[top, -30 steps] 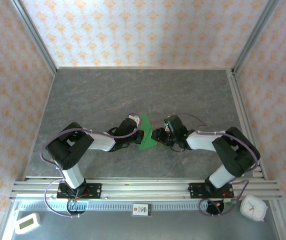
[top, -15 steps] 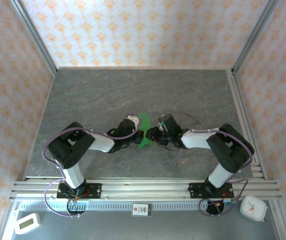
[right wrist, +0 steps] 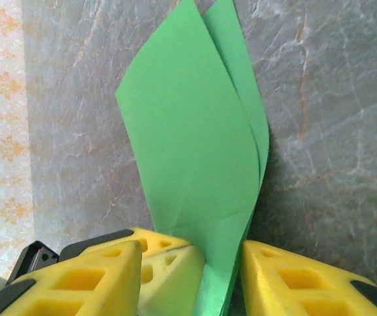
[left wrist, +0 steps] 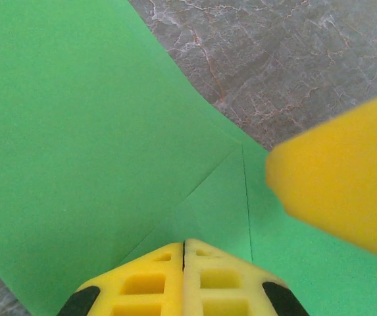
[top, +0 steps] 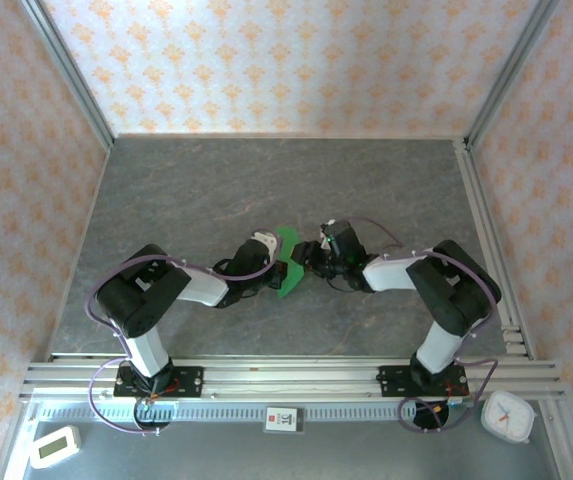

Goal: Fold a paper plane with a square sheet of paper (pick it up from the middle)
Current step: Turn over the paper at the center of the table, then third fold the triangle at the center of the table.

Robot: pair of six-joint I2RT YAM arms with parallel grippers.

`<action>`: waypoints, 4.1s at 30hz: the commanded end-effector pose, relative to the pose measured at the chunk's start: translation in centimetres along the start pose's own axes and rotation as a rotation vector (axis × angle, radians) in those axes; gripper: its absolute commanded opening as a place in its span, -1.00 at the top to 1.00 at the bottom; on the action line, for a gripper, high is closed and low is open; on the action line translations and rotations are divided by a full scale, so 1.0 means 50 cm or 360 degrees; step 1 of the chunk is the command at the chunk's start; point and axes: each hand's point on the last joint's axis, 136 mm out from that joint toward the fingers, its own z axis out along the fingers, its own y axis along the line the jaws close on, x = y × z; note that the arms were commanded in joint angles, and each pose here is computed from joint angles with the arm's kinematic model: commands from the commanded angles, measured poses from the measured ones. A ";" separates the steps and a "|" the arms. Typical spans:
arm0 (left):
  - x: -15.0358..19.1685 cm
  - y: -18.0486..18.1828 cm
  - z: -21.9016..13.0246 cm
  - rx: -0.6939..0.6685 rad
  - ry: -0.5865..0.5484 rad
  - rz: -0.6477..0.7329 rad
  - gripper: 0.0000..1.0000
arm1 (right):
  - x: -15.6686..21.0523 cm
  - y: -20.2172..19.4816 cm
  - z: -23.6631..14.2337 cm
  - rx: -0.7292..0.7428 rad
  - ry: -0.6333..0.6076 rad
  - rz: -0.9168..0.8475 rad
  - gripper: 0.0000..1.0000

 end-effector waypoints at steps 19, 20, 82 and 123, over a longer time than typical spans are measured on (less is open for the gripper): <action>0.017 0.011 -0.011 -0.0031 0.0095 -0.0038 1.00 | 0.005 0.004 0.024 -0.0094 0.0082 0.0018 1.00; 0.008 0.006 -0.014 -0.0019 0.0081 -0.0045 1.00 | 0.001 0.008 0.021 -0.0091 0.0076 0.0010 1.00; -0.140 0.028 -0.304 -0.0036 -0.0456 -0.0298 1.00 | 0.023 -0.018 -0.048 0.0374 -0.0159 -0.0367 0.94; -0.113 -0.021 -0.182 -0.0032 -0.0329 -0.0419 -0.50 | 0.098 -0.002 -0.107 0.0055 0.0020 -0.0354 1.00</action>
